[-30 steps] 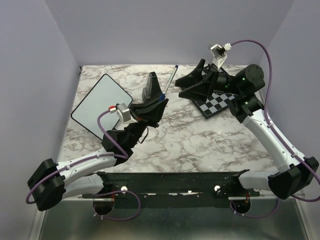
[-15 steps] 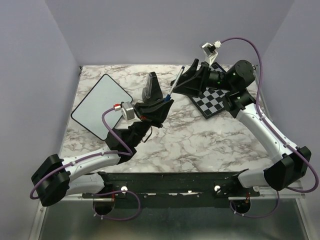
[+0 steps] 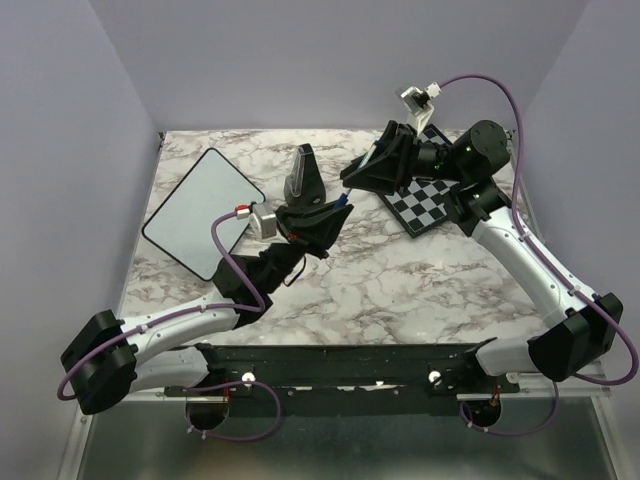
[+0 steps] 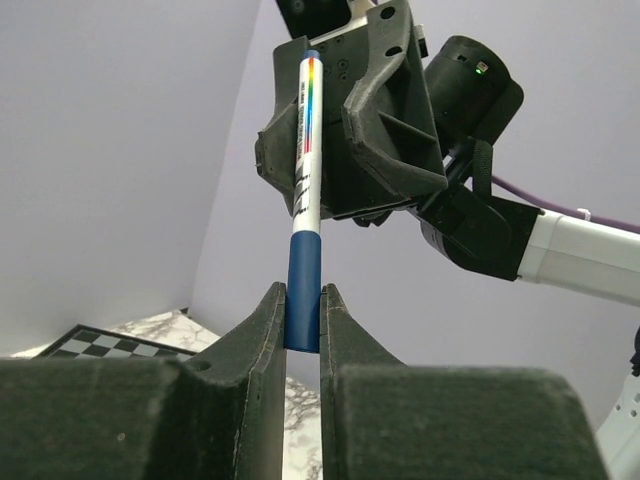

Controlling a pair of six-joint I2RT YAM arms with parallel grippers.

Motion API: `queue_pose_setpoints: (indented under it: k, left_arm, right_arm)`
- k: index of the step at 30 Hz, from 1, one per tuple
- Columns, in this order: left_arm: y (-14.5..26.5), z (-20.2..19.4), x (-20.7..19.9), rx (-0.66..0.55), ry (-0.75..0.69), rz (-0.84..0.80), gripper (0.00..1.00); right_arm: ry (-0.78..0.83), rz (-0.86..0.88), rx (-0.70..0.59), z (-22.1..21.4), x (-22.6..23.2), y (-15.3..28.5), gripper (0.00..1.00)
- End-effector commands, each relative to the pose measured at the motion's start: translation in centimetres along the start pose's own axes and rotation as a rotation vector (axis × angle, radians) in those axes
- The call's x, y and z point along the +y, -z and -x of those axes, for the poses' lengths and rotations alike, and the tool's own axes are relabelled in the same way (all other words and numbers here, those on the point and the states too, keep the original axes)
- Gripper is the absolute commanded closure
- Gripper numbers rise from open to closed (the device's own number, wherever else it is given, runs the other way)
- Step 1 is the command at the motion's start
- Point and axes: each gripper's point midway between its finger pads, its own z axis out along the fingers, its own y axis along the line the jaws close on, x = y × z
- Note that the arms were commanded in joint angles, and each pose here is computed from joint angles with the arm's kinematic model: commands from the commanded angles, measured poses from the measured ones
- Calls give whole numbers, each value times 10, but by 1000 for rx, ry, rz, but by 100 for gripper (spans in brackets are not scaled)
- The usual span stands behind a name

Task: Write a sentence on the whiteboard
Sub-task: Open the whiteboard marker at the center of the board.

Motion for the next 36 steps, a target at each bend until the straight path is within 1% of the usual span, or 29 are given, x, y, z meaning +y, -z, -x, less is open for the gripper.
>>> queue_pose_setpoints:
  k: [1, 3, 7, 10, 12, 14, 16, 17, 18, 19, 21, 22, 23, 24, 25, 26, 27, 28, 29, 30, 31, 32, 33, 34, 35, 36]
  left_arm:
    - [-5, 19, -11, -46, 0, -42, 100]
    - [-5, 20, -11, -50, 1, -42, 100]
    - [-4, 19, -10, -49, 3, -39, 100]
    - [-5, 18, -11, -46, 3, -44, 100]
    - [-4, 18, -11, -42, 6, -45, 100]
    - [-4, 18, -11, -44, 5, -45, 100]
    - [-2, 22, -11, -48, 8, -44, 100]
    - [-1, 21, -9, -40, 2, -39, 98]
    - [1, 22, -8, -33, 0, -34, 84]
    - [4, 27, -9, -37, -11, -38, 79]
    - [10, 25, -3, -4, -28, -16, 64]
    - [15, 33, -5, -10, -33, -18, 58]
    - [19, 27, -1, 28, -45, -3, 54]
    - [22, 27, 2, 41, -56, 7, 43]
    - [27, 36, 0, 33, -65, 7, 38]
    - [32, 30, 5, 74, -81, 26, 35]
    - [36, 31, 7, 82, -89, 37, 29]
    - [41, 30, 10, 95, -98, 52, 26]
    - [48, 33, 13, 109, -108, 77, 24]
    - [53, 33, 16, 125, -130, 90, 21]
    - [56, 35, 19, 138, -144, 109, 19]
    - [66, 32, 25, 183, -158, 146, 18]
    - [71, 33, 35, 199, -185, 196, 17]
    - [76, 36, 39, 212, -198, 230, 16]
    - [88, 32, 47, 262, -210, 275, 16]
    - [94, 35, 58, 264, -223, 342, 14]
  right_arm:
    - [27, 65, 30, -4, 16, -3, 61]
    - [25, 69, 31, -3, 17, -3, 67]
    - [34, 74, 34, -3, 19, -2, 70]
    - [39, 78, 41, -3, 20, -3, 80]
    - [48, 79, 46, -4, 20, -2, 92]
    - [54, 88, 58, -5, 22, -2, 99]
    - [76, 89, 73, -6, 23, -1, 99]
    - [92, 88, 79, -5, 24, -1, 99]
    - [157, 80, 79, -3, 21, -1, 99]
    - [133, 39, 90, -6, 14, 0, 99]
    - [228, 16, 83, 3, 12, 0, 99]
    - [224, -9, 85, 2, 8, 0, 99]
    - [242, -19, 81, 5, 7, 0, 99]
    - [274, -28, 80, 7, 5, 0, 99]
    - [265, -61, 79, 7, -1, 1, 99]
    - [279, -81, 74, 9, -5, 1, 99]
    - [331, -93, 65, 15, -7, 1, 99]
    - [312, -130, 75, 12, -14, 3, 99]
    - [328, -151, 74, 14, -19, 4, 99]
    - [377, -174, 74, 16, -24, 6, 99]
    - [394, -229, 65, 18, -33, 9, 100]
    - [419, -260, 63, 19, -39, 11, 99]
    - [478, -297, 62, 21, -46, 14, 100]
    - [497, -376, 50, 21, -61, 21, 100]
    - [524, -414, 51, 22, -69, 24, 99]
    - [587, -457, 60, 22, -77, 30, 99]
